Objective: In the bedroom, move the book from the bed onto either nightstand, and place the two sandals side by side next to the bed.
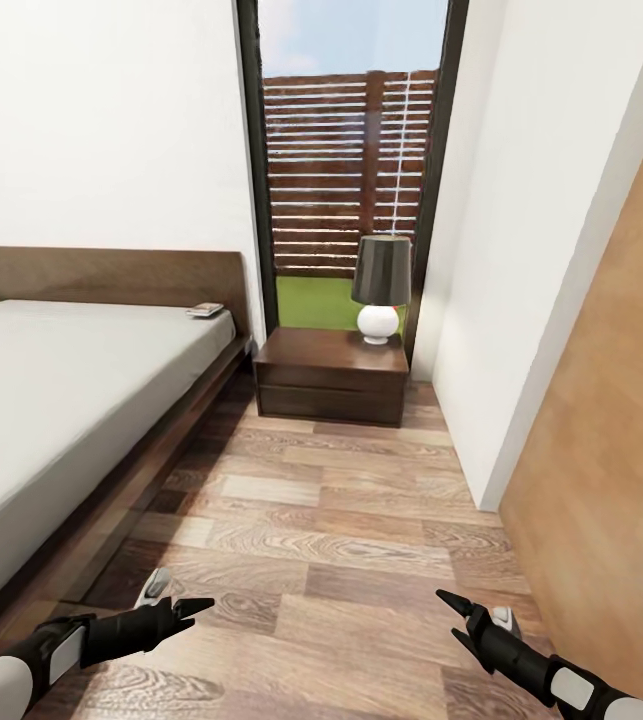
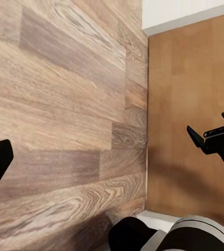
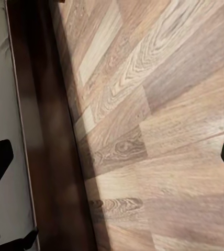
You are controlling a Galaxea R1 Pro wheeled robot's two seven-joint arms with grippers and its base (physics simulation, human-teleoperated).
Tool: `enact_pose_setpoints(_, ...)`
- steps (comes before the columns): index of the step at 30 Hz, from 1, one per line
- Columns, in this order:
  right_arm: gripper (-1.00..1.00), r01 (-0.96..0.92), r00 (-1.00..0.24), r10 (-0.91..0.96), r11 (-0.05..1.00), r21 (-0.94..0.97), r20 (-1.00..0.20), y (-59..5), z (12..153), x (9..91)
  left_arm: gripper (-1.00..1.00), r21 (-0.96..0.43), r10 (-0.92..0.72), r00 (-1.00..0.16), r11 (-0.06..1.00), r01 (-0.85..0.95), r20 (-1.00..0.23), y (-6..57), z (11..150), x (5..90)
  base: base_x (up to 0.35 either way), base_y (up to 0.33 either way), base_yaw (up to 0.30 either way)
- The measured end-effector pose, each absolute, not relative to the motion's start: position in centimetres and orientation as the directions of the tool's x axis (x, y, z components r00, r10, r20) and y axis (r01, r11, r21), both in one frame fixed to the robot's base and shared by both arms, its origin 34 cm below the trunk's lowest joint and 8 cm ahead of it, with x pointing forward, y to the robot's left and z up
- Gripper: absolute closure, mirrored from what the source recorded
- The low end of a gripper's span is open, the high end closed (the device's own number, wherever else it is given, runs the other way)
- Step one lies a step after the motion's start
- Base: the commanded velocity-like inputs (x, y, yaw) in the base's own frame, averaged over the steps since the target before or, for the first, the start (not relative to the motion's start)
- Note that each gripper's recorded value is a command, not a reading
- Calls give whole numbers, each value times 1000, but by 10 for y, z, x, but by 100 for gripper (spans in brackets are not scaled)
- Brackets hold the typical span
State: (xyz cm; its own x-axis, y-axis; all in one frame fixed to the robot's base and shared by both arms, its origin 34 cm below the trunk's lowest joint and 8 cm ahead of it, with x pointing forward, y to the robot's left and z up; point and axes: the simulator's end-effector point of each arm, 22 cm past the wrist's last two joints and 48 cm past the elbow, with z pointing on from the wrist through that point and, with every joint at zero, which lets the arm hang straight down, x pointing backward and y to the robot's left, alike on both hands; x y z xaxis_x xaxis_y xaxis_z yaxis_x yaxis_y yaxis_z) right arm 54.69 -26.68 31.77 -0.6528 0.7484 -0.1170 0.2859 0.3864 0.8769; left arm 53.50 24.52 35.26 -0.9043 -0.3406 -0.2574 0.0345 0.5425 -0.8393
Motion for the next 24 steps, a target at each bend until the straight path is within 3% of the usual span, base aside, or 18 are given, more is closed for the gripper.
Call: enact_pose_setpoints(24,-100,286,-656,746,388,876,-117,-266,317,546,-100,-840,-340,-904,542,35,-257,245,353,535,128,0,0)
